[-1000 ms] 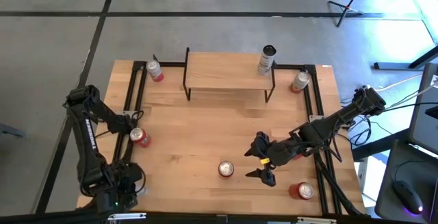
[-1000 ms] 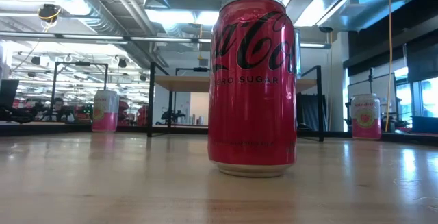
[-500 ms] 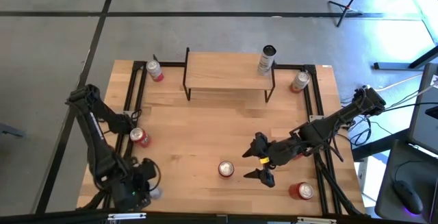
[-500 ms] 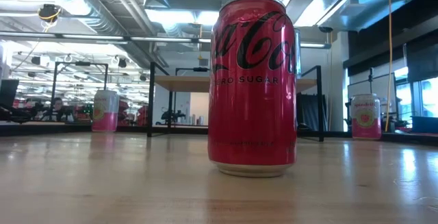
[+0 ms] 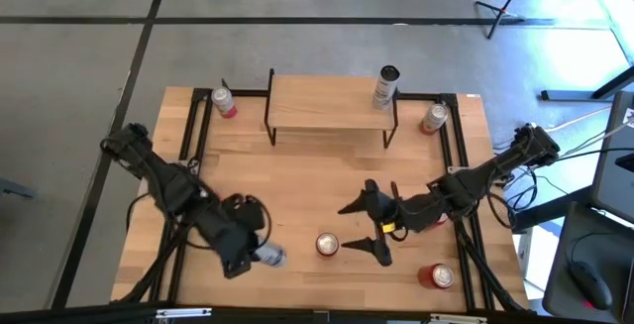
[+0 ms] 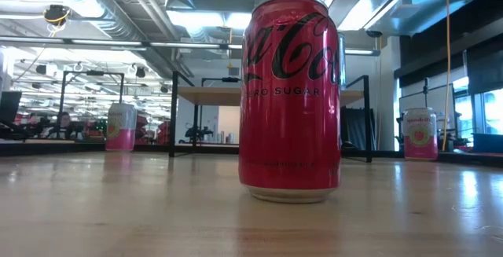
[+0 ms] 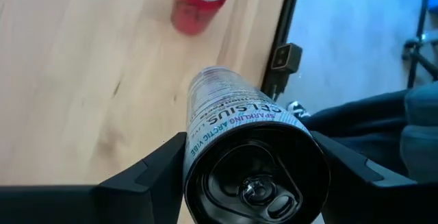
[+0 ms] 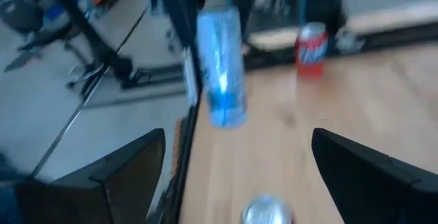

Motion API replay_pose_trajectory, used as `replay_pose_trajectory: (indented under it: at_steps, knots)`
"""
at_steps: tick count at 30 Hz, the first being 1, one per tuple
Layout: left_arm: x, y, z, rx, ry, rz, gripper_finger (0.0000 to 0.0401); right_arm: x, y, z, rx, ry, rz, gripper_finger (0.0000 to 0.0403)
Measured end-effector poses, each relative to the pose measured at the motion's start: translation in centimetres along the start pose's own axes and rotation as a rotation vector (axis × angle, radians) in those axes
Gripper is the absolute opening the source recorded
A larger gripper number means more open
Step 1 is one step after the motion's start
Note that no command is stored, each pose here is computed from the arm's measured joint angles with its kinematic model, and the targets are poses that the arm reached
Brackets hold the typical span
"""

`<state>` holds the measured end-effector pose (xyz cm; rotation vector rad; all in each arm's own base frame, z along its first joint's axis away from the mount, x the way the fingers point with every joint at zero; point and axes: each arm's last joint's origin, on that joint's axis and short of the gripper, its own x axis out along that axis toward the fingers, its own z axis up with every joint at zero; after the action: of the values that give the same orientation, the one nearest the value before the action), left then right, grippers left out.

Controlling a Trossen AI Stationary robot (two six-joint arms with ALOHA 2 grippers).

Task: Place canned beverage on shelf
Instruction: Put the white-blue soda can on the shelf aligned with the other white-blue soda can

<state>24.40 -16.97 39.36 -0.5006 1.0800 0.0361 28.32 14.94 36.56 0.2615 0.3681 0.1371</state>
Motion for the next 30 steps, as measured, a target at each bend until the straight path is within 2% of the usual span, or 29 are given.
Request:
replay_pose_trajectory:
  at_steps: [8, 13, 18, 25, 30]
  knots:
    - [-0.5, 2.0, 4.2, 0.13, -0.026, -0.012, 0.0231, 2.7, -3.3, 0.9, 0.054, -0.043, -0.066, 0.0353]
    - [-0.5, 3.5, 5.7, 0.194, -0.024, -0.007, 0.0231, 6.0, -4.6, 0.5, 0.082, -0.051, -0.007, 0.0353]
    - [-0.5, 4.3, 6.5, 0.221, -0.019, -0.016, 0.0231, 9.1, -6.0, -0.8, 0.094, -0.021, 0.011, 0.0353]
    - [-0.1, 5.0, 6.8, 0.23, -0.023, 0.015, 0.0231, 11.7, -6.1, -1.7, 0.09, -0.071, 0.084, 0.0353]
    - [1.2, 5.9, 6.9, 0.207, 0.006, 0.042, 0.0231, 12.5, -6.3, -2.5, 0.081, -0.052, 0.071, 0.0353]
